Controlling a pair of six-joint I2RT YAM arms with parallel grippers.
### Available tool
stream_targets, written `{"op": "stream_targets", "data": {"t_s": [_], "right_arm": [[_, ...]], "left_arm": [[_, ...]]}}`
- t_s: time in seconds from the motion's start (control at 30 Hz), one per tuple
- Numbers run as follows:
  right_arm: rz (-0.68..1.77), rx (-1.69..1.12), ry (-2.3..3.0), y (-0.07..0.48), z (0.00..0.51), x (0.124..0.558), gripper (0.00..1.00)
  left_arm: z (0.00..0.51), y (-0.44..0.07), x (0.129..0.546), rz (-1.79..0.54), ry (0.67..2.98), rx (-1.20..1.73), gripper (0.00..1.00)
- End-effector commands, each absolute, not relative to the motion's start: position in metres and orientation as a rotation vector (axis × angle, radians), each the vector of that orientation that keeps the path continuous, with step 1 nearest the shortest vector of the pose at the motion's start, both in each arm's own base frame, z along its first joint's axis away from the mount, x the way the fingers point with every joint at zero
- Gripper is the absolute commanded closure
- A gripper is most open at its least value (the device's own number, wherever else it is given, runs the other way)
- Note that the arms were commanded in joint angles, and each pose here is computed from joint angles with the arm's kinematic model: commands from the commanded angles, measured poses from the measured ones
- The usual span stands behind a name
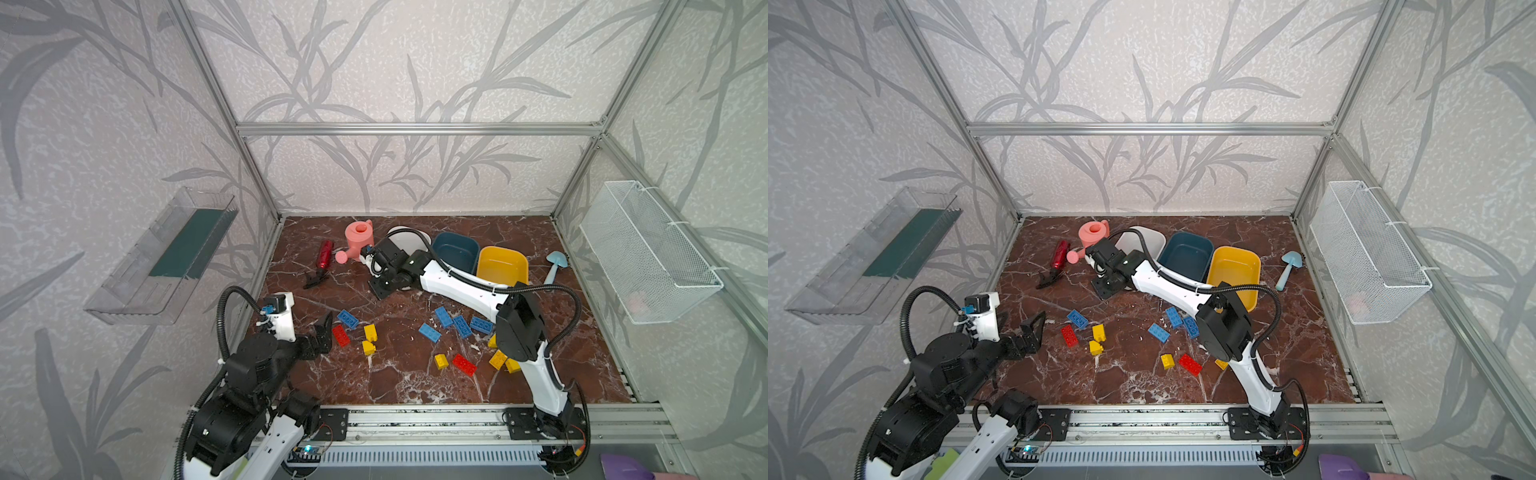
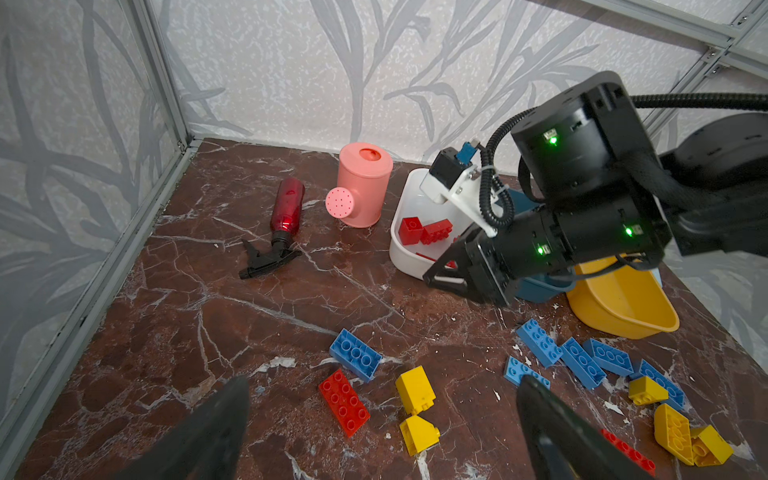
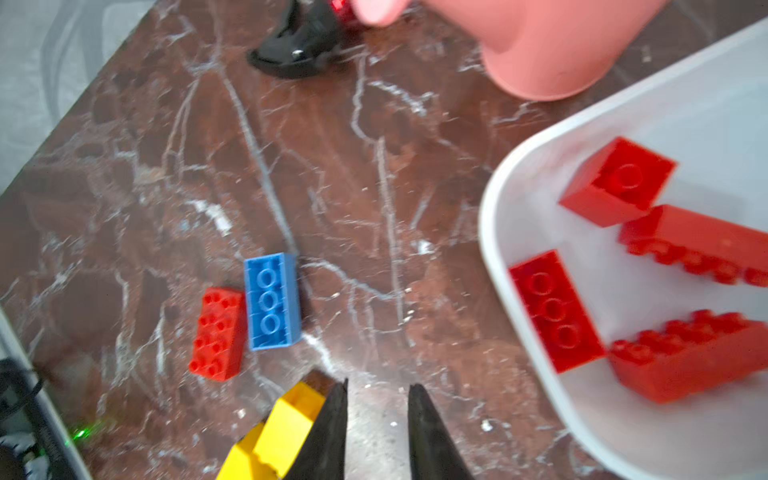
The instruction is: Sort the legos into containers by color
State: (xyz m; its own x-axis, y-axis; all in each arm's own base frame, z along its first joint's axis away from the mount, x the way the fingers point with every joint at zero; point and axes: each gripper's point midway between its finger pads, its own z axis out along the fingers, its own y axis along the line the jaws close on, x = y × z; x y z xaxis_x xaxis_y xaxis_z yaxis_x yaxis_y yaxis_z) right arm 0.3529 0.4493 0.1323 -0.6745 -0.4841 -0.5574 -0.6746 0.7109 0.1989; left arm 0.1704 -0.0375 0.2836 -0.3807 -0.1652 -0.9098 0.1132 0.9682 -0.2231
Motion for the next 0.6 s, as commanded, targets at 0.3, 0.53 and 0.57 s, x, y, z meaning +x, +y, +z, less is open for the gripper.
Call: {"op": "stream_targets", "data": {"t_s": [0.3, 0.53, 0.57], "right_arm": [[0.476, -0.997, 2.425, 0.457, 0.14, 0.337, 0.42], [0.519, -1.053, 2.416, 0.499, 0.127, 0.252, 0.19], [0.524, -1.039, 2.42, 0.505, 0.122, 0.244, 0.19]], "left_arm": [[0.287, -0.028, 0.171, -0.248, 1.925, -0.079, 0.01], [0.311, 0.002, 0.149, -0.211, 1.752, -0.191, 0.01], [0.313, 0.004, 0.146, -0.215, 1.737, -0.199, 0.01]]}}
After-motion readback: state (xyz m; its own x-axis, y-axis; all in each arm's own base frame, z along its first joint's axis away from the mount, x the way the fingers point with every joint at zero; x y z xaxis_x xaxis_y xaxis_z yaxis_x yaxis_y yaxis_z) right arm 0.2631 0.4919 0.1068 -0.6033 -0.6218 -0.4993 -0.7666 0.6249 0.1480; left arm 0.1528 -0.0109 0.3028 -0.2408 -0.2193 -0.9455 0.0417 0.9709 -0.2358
